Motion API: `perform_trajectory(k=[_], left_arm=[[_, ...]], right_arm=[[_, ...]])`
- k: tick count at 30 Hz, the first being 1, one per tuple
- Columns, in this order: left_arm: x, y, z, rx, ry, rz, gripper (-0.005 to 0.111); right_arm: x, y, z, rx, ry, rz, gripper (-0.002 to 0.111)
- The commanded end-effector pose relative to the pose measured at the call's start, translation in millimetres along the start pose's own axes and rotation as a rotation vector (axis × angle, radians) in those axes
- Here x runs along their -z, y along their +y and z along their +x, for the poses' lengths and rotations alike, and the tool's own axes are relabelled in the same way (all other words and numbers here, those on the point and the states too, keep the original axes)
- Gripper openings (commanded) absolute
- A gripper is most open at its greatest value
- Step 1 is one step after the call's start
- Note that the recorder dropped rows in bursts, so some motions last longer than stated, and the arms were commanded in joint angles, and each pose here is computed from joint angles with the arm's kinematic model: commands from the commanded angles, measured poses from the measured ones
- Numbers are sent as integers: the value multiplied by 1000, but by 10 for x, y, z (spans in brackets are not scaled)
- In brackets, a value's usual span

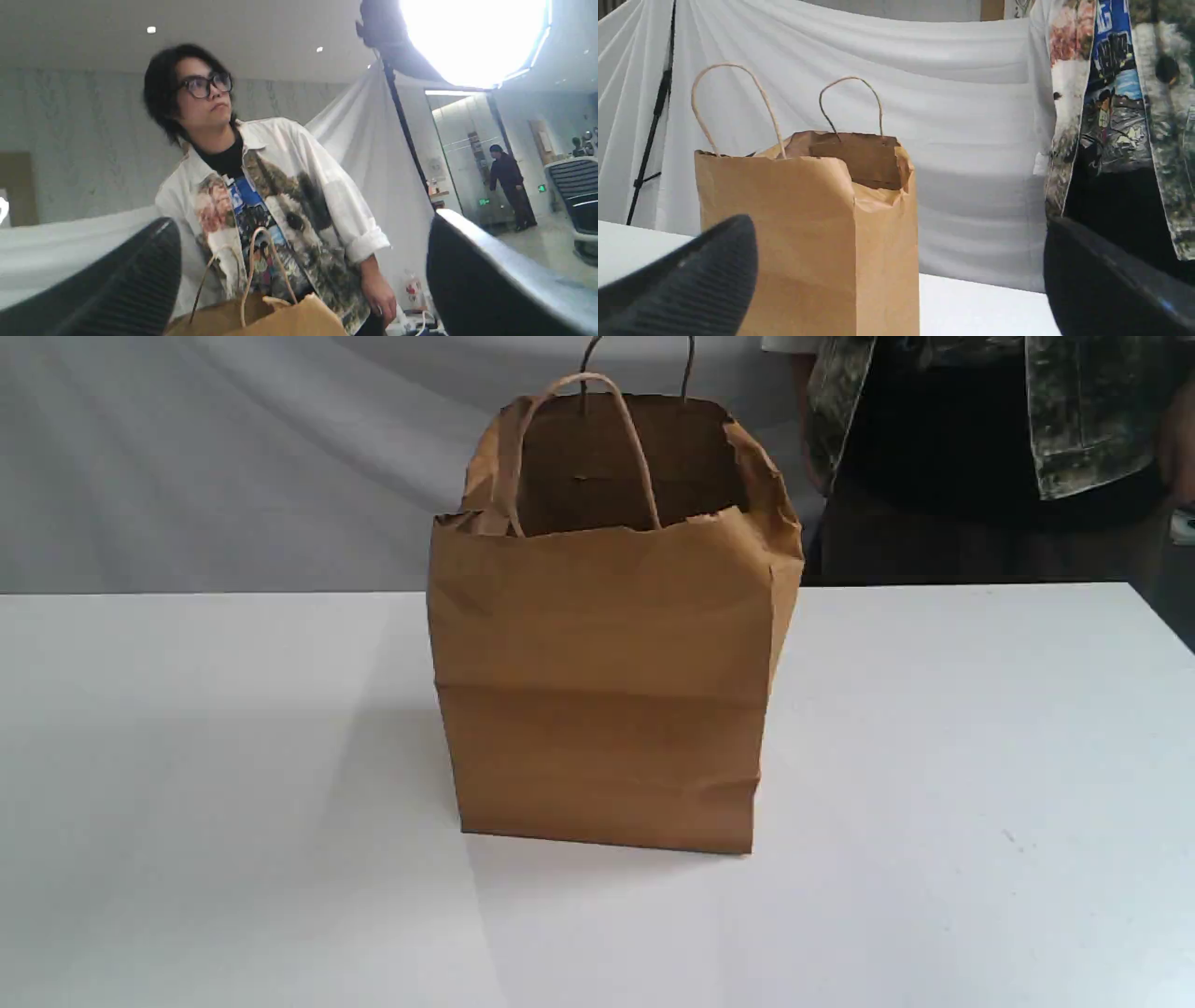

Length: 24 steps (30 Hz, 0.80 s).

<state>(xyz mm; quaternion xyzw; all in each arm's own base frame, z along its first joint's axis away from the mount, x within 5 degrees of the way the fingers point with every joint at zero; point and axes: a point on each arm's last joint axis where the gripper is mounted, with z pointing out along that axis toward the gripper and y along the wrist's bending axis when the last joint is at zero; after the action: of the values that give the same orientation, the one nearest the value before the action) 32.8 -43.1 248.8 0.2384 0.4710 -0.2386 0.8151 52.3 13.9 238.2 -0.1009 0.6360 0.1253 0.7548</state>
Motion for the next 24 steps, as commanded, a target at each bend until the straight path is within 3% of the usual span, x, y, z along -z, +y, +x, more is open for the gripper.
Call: perform_trajectory(k=[1,5,11,24], left_arm=[[7,9,37,10,28,-13,73],[6,31,81,11,76,-36,73],[17,69,155,15,158,-79,73],[17,69,155,15,158,-79,73]], right_arm=[[18,-50,160,-74,11,55,82],[20,-78,181,-164,2,86,82],[20,-73,184,-178,4,81,82],[20,-75,183,-184,3,83,82]])
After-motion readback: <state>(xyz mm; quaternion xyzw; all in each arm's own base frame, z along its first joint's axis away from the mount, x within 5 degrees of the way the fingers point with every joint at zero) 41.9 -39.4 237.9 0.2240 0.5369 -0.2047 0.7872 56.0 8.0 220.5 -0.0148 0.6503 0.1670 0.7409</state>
